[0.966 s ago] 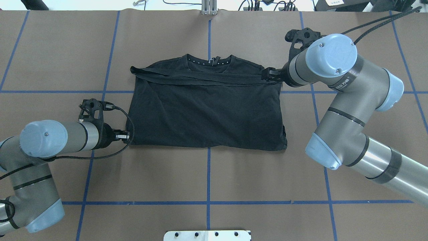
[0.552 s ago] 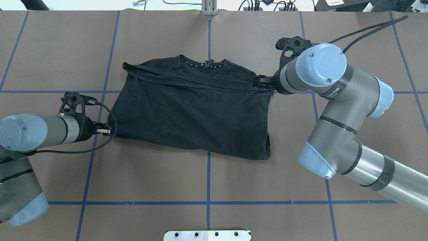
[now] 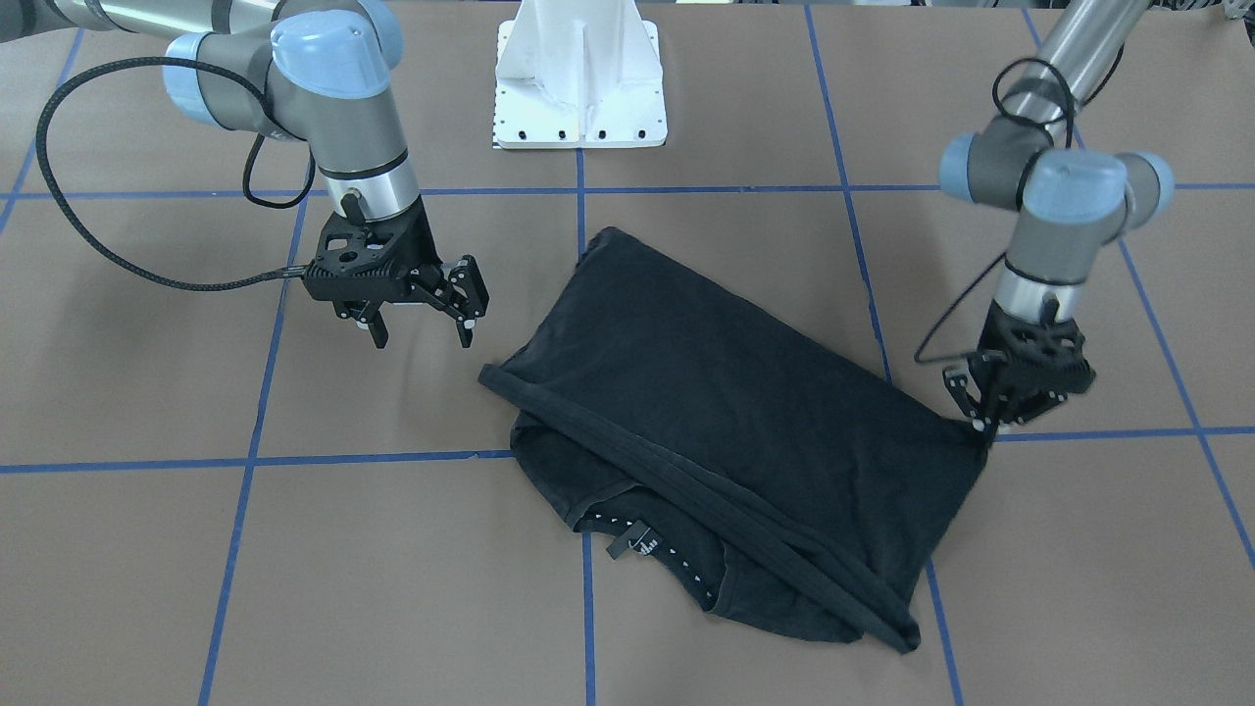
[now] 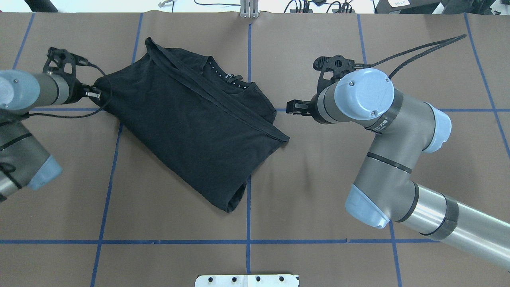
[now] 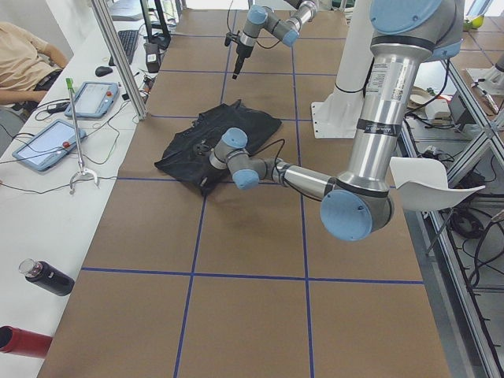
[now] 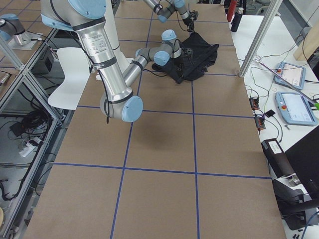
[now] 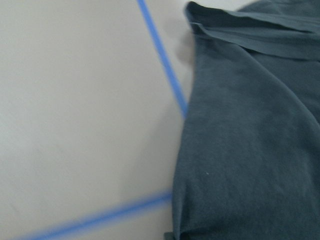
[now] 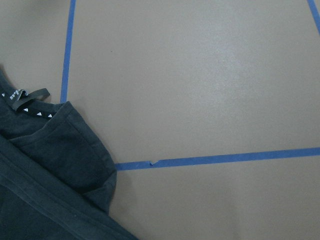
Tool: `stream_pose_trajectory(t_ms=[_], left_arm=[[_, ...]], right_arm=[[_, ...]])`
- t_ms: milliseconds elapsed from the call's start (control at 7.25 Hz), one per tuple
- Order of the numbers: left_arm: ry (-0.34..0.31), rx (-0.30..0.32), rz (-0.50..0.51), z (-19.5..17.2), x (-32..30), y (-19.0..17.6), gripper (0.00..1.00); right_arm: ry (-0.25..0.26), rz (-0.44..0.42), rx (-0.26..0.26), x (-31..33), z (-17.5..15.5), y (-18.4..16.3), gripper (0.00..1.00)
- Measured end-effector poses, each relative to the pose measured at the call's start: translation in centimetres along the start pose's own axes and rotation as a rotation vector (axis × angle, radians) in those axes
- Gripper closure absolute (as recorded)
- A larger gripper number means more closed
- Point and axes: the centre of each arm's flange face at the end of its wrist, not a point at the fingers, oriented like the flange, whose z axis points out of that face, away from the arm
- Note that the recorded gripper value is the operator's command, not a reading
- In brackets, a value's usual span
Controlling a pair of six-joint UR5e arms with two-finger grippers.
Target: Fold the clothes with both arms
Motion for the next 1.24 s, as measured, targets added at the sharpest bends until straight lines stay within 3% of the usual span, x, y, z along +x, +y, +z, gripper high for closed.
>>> stream_pose_trajectory(t_ms=[138,276,552,828,1103,1241], left_arm=[[-0.026,0.012,-0.003,3.0,-0.6,-3.8,0.7],[-0.04,0.025,-0.003,5.0,-1.5,-6.1,0.01],[-0.013,0.074,0.043,4.2,-3.2,-8.4,0.0],[0.086,0.076,0.065,1.0,-3.7,-7.1,0.0],[0.122,0.081,0.053,-1.6,-4.3,-5.0,0.0],[0.128,0.08,0.03,-2.0,-4.4,-4.6,0.0]], right_arm=[[-0.002,0.002,-0.002,-0.2,0.0,0.3,0.0],[-0.004,0.006,-0.003,-0.4,0.0,0.5,0.0],[-0.012,0.015,-0.008,-1.3,0.1,0.9,0.0],[-0.013,0.078,-0.007,-4.8,1.3,0.5,0.06],[0.019,0.183,0.022,-9.3,4.2,-0.7,0.1],[0.02,0.221,0.046,-10.7,6.0,-1.2,0.17]])
